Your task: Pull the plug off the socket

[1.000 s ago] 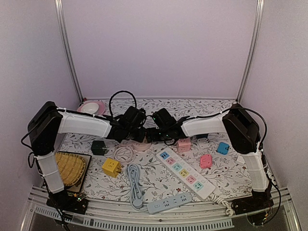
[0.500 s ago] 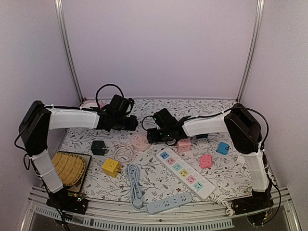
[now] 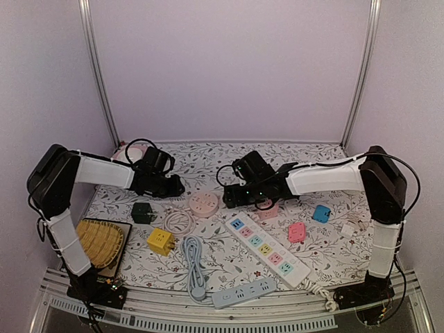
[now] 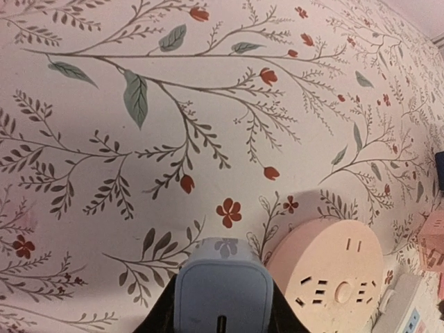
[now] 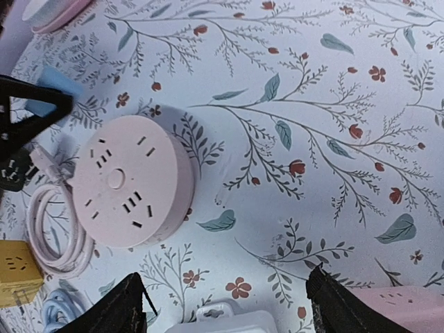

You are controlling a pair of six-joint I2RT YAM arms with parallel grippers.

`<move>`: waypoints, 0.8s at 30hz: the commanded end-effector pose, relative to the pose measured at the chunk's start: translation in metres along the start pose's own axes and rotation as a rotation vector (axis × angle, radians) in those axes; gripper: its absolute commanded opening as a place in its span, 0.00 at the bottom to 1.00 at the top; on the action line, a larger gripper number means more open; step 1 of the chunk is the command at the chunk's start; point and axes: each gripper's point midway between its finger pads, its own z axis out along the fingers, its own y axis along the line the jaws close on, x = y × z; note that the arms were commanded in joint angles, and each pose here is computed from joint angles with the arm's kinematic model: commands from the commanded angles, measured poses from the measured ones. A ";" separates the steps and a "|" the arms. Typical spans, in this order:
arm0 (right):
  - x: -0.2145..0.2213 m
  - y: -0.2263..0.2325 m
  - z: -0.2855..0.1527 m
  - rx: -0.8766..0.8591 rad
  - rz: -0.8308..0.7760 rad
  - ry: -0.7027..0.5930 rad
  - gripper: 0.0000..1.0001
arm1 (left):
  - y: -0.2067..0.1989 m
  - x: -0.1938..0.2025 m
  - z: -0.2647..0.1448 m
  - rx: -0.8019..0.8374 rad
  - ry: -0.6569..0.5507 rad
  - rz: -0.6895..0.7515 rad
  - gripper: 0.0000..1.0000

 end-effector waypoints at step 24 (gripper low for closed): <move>0.013 -0.100 -0.153 0.073 0.127 -0.269 0.84 | 0.009 -0.026 -0.041 -0.047 -0.123 -0.006 0.83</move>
